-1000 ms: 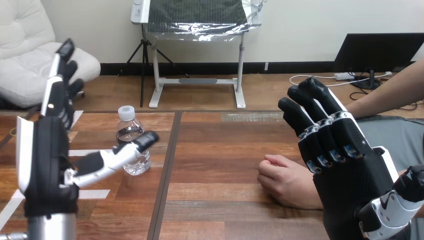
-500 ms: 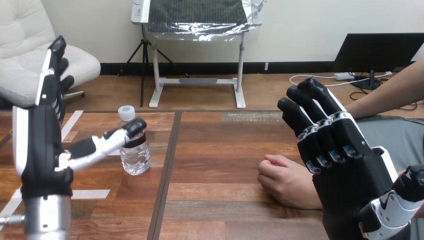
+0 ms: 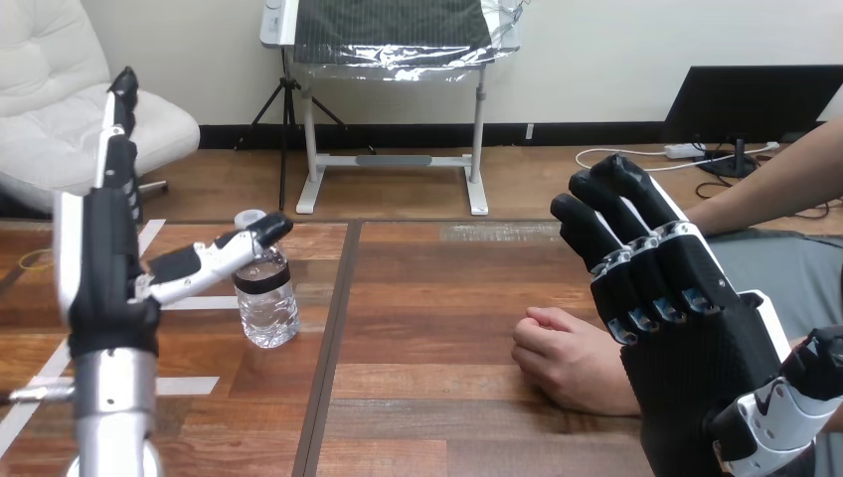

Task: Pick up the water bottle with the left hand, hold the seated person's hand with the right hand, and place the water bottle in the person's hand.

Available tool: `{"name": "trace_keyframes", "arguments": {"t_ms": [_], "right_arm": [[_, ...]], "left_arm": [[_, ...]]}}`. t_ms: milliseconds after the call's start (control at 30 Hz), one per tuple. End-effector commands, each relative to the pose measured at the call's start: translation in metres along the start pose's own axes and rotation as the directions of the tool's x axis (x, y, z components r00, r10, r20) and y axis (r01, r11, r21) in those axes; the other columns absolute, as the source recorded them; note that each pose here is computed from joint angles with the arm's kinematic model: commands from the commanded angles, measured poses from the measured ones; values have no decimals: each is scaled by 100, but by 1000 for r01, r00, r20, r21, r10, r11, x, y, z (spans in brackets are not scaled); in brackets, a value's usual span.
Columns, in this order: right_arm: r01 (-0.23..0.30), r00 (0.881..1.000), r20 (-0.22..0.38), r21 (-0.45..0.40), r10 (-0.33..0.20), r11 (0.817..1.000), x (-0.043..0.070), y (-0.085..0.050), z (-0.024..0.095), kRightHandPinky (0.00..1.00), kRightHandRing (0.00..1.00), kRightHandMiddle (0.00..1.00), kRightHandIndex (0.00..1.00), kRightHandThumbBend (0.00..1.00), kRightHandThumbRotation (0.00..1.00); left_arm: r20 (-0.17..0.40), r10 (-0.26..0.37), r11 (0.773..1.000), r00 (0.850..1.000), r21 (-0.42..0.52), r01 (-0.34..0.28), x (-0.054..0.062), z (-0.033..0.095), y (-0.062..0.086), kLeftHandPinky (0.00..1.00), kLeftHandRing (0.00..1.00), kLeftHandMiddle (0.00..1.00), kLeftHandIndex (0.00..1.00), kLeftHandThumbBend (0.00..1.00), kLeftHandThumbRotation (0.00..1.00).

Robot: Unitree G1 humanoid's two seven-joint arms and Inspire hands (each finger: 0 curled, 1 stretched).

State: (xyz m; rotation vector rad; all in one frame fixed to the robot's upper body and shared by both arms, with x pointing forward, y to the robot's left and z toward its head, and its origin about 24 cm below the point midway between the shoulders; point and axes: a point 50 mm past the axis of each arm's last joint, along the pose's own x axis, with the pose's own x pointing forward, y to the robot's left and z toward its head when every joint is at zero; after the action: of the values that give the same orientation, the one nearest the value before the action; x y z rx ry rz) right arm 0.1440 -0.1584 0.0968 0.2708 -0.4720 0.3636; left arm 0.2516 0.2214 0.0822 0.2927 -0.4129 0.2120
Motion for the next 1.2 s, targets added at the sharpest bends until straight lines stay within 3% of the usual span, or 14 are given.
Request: {"name": "trace_keyframes", "arguments": {"t_ms": [0,433,567,1167], "right_arm": [[-27,998,58,-10,28,1000,12,-1,5,98,91,90,89,87,100],[-34,998,61,-15,34,999,13,-1,5,97,90,89,88,86,100],[-36,997,61,-17,37,999,14,-1,5,95,89,88,87,86,100],[-45,997,65,-15,46,999,15,-2,7,94,88,88,87,85,100]], "left_arm": [[34,-3,1000,999,-6,3,24,3,-3,100,100,100,98,100,17],[-29,-15,998,999,-57,13,40,-13,-9,100,100,100,100,100,16],[-116,-60,997,991,-63,53,51,-28,-17,100,100,100,100,100,17],[-210,-105,992,972,-90,87,63,-45,-29,100,100,100,100,100,14]]}}
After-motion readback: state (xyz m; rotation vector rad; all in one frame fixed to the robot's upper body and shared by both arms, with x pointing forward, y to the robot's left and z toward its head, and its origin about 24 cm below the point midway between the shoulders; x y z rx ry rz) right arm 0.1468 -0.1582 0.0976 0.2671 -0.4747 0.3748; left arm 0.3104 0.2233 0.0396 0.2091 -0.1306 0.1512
